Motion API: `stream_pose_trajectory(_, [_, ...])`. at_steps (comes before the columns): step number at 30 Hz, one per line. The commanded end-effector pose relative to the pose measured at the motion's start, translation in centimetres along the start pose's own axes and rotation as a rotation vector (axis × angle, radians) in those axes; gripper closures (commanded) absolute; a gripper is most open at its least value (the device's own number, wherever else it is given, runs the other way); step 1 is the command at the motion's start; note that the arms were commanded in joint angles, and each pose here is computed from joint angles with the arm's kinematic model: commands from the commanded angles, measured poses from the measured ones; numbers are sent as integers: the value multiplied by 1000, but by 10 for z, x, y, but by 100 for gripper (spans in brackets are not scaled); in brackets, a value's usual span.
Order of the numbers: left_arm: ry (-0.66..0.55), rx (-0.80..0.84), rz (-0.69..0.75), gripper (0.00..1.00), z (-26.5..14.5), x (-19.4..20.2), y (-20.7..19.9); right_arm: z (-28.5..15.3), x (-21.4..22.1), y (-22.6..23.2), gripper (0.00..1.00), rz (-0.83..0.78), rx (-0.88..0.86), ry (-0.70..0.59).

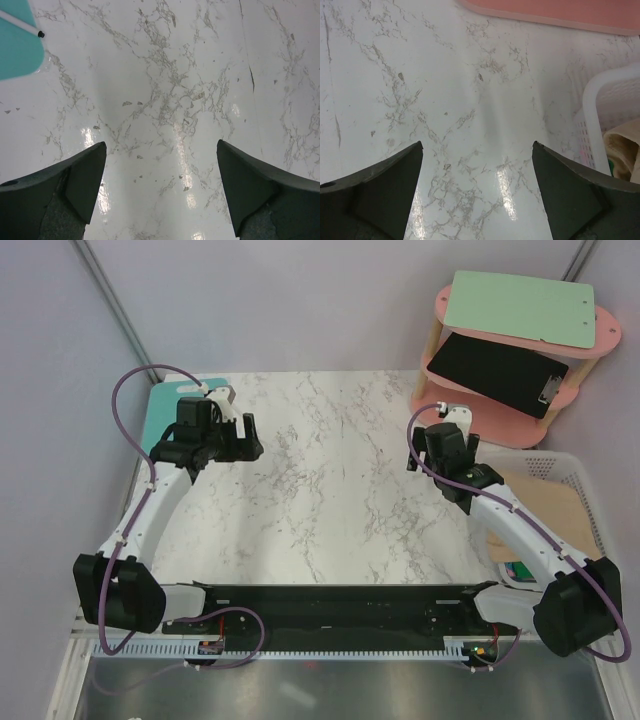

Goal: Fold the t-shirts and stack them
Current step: Grab crumpled tshirt from bin with the right arm

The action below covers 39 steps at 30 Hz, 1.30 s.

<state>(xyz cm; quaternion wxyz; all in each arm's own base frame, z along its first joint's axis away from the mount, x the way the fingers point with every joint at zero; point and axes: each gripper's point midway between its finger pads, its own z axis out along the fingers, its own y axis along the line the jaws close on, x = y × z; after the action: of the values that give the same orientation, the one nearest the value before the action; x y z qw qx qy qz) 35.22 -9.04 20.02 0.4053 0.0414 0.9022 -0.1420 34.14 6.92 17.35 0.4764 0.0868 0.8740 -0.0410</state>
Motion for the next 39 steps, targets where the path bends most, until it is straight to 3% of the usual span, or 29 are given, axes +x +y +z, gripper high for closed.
stream_pose_trajectory(1, [-65,0,-18,2,-8,-14,-3,-12,-27,-5,3,51,27,-63])
stream_pose_trajectory(7, [-96,-29,-32,0,-15,-19,1,-28,-42,-37,2,86,184,-114])
stream_pose_trajectory(16, [-72,-75,-43,0,-9,-13,10,-55,-19,-78,6,197,344,-96])
stream_pose_trajectory(24, [-68,-36,-47,0,-10,-13,3,-81,-10,-136,9,200,578,-132])
stream_pose_trajectory(39, [-64,-63,-48,0,-8,-9,8,-37,30,-142,16,178,622,27])
